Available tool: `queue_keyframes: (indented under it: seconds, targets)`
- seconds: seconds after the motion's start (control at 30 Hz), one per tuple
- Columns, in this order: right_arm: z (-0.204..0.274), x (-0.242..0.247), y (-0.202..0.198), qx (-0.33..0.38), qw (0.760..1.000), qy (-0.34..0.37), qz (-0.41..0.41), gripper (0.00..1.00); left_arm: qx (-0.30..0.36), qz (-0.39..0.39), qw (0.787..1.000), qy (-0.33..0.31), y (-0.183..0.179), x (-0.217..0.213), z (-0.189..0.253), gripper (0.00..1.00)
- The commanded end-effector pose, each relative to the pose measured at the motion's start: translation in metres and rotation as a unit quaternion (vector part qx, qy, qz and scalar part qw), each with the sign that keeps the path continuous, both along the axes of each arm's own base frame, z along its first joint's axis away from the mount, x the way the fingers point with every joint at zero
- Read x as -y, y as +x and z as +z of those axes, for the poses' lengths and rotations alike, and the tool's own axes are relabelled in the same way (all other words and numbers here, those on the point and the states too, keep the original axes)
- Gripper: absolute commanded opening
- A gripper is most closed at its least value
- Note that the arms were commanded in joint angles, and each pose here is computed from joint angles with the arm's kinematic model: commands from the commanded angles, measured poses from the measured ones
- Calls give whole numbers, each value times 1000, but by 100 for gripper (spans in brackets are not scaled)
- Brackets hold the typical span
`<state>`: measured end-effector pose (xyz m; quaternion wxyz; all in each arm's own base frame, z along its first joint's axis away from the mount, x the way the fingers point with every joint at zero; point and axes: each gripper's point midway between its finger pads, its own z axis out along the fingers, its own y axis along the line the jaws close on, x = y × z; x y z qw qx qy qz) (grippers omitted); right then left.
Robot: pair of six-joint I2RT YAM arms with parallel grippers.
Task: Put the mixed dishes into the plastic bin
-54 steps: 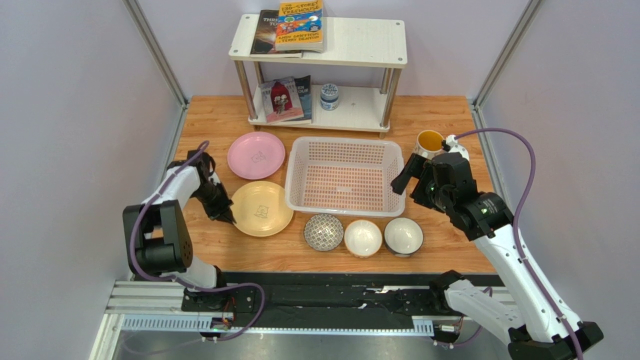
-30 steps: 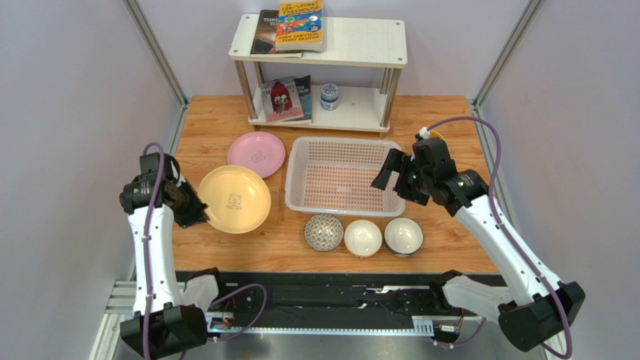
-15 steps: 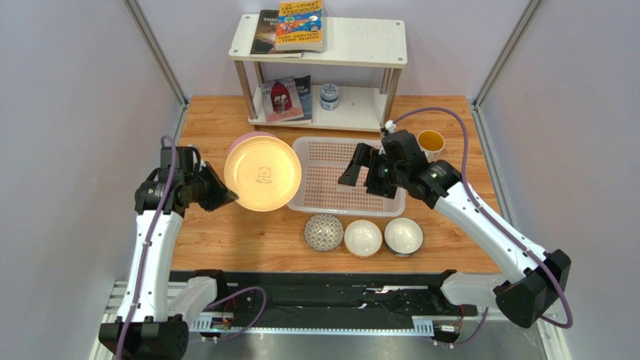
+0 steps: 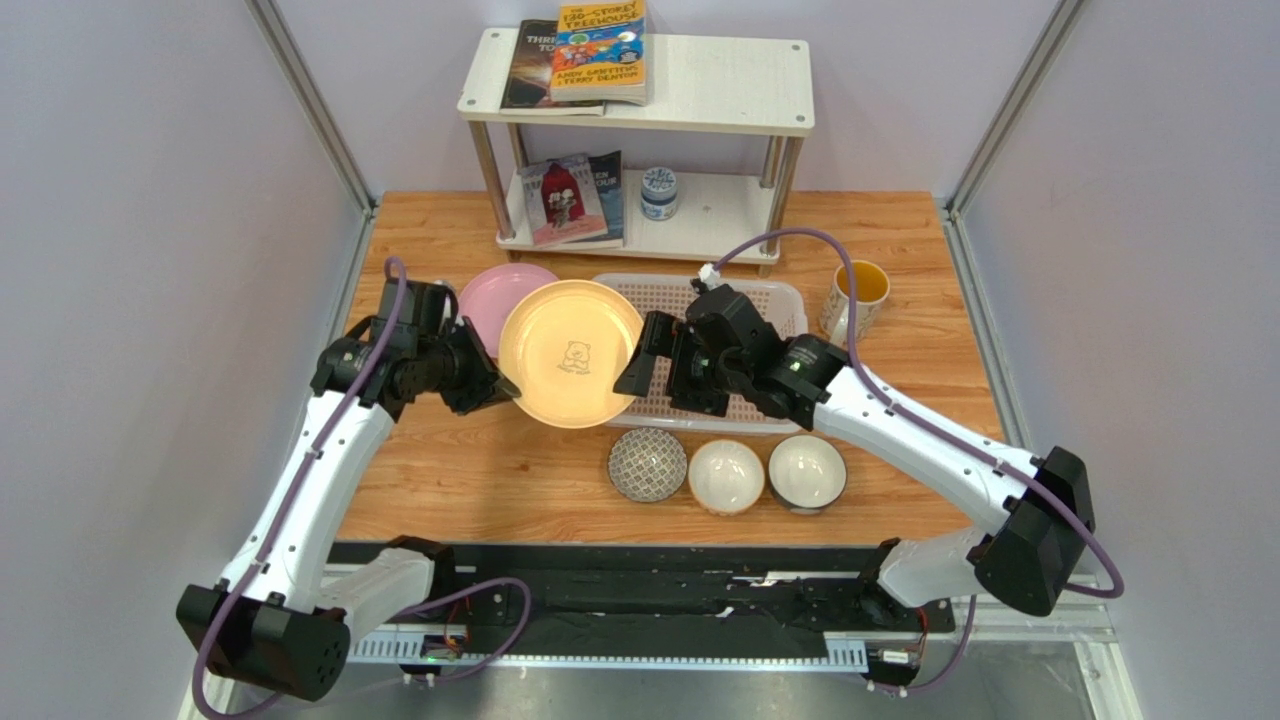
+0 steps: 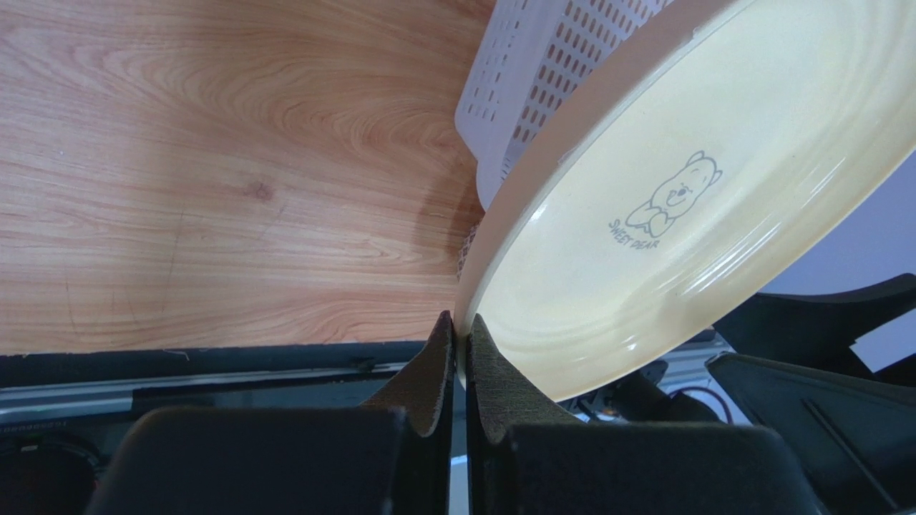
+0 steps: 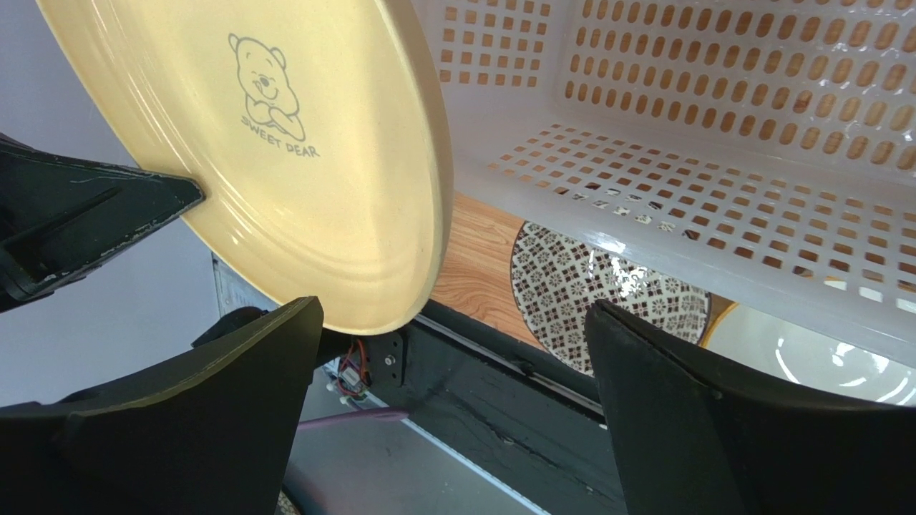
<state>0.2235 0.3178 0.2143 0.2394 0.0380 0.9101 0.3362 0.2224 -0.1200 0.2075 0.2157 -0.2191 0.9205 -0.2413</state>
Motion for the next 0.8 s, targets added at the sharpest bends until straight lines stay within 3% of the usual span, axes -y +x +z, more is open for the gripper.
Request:
queue_keyframes:
  seconds: [0.0, 0.17, 0.27, 0.37, 0.43, 0.5, 0.6, 0.63, 0.67, 0.73, 0.77]
  targets:
    - [11, -15, 10, 21, 999, 35, -22, 98, 34, -1, 999, -20, 7, 7, 17, 0]
    - [-5, -17, 14, 18, 999, 13, -31, 83, 33, -7, 999, -25, 3, 9, 15, 0]
    - [-4, -20, 17, 28, 999, 24, -40, 38, 22, -22, 999, -31, -2, 13, 12, 0]
    - [-7, -23, 17, 22, 999, 20, -35, 15, 19, -24, 999, -27, -4, 11, 9, 0]
    - [-12, -25, 17, 17, 999, 16, -31, 4, 16, -27, 999, -26, -6, 12, 7, 0]
    - [-15, -24, 15, 15, 999, 15, -29, 0, 15, -31, 999, -26, -7, 12, 4, 0]
    - [-23, -16, 16, 3, 999, 3, -42, 0, 10, -41, 999, -16, -8, 10, -1, 14]
    - [-26, -10, 18, -1, 999, -3, -50, 0, 0, -39, 999, -5, -11, 7, -4, 21]
    - [-28, -7, 19, -6, 998, -4, -56, 0, -3, -29, 999, 15, -11, -1, -6, 36]
    - [-26, 5, 28, -6, 998, 0, -68, 0, -2, -20, 999, 33, -14, -8, -4, 55]
    - [-25, 15, 36, -2, 997, -3, -79, 0, 1, -11, 999, 45, -14, -14, -1, 58]
